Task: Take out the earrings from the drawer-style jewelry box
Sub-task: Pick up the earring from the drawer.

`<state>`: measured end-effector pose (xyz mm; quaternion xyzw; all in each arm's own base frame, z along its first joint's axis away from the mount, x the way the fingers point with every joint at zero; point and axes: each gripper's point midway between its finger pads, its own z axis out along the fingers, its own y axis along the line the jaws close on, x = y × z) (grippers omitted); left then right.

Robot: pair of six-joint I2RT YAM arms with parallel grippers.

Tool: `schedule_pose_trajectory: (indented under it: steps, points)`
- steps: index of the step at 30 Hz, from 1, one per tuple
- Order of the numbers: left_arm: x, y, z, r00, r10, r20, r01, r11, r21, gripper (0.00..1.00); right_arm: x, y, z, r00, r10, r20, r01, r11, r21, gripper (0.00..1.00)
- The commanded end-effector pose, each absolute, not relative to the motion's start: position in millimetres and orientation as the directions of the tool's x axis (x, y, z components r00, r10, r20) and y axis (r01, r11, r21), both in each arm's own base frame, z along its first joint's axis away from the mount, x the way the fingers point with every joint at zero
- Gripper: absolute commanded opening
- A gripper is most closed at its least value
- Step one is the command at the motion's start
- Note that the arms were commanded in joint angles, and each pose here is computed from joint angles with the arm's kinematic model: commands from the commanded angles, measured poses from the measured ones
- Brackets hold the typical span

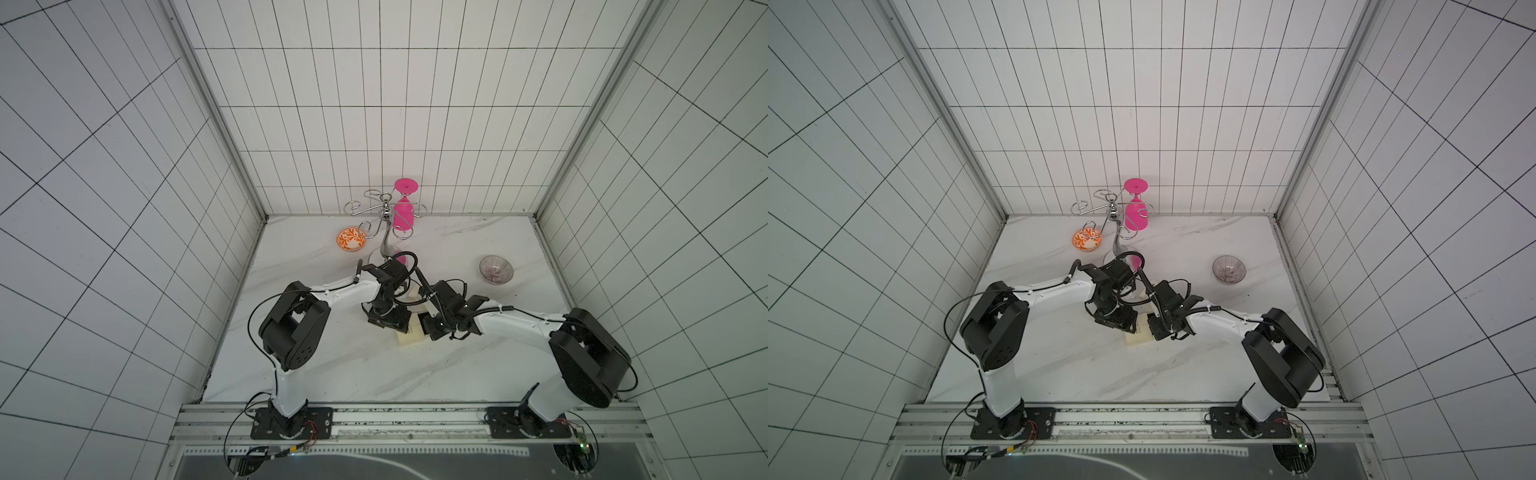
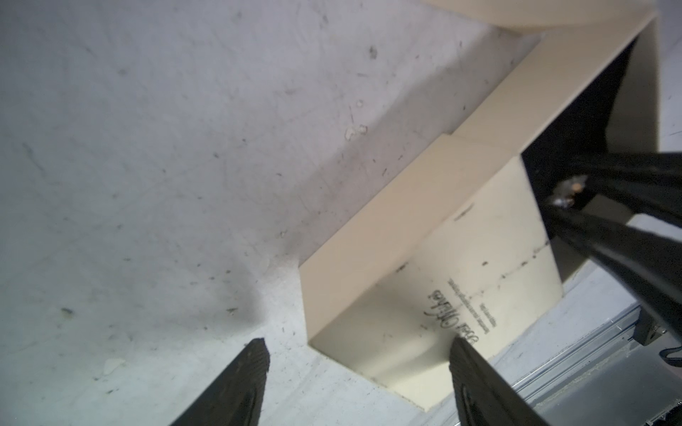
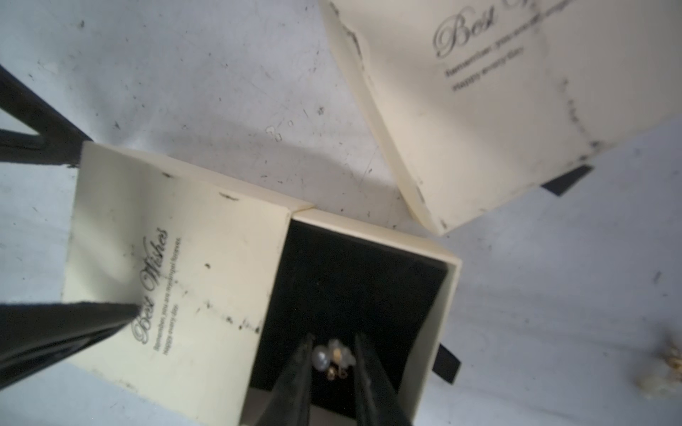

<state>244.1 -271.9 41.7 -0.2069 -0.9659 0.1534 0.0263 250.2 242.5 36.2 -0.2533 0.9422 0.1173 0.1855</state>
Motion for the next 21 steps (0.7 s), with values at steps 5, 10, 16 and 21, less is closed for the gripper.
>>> schedule_pose_trajectory:
  steps: [5, 10, 16, 21]
  points:
    - [249.6, -269.2, 24.7, -0.908, 0.418, -0.013, 0.407, 0.877, -0.256, 0.77, 262.7, 258.9, 61.4, -0.779, -0.423, -0.464, -0.536, 0.832, 0.141, 0.07]
    - [249.2, -268.8, 24.3, -0.908, 0.418, -0.012, 0.407, 0.877, -0.254, 0.77, 266.1, 262.6, 82.9, -0.764, -0.394, -0.511, -0.536, 0.829, 0.161, 0.06]
    - [248.9, -268.2, 23.1, -0.909, 0.417, -0.009, 0.405, 0.879, -0.252, 0.77, 268.7, 261.3, 103.2, -0.756, -0.359, -0.547, -0.525, 0.831, 0.181, 0.05]
    - [248.0, -267.5, 22.5, -0.909, 0.417, -0.006, 0.404, 0.879, -0.253, 0.77, 278.3, 251.4, 117.8, -0.758, -0.313, -0.573, -0.496, 0.846, 0.195, 0.05]
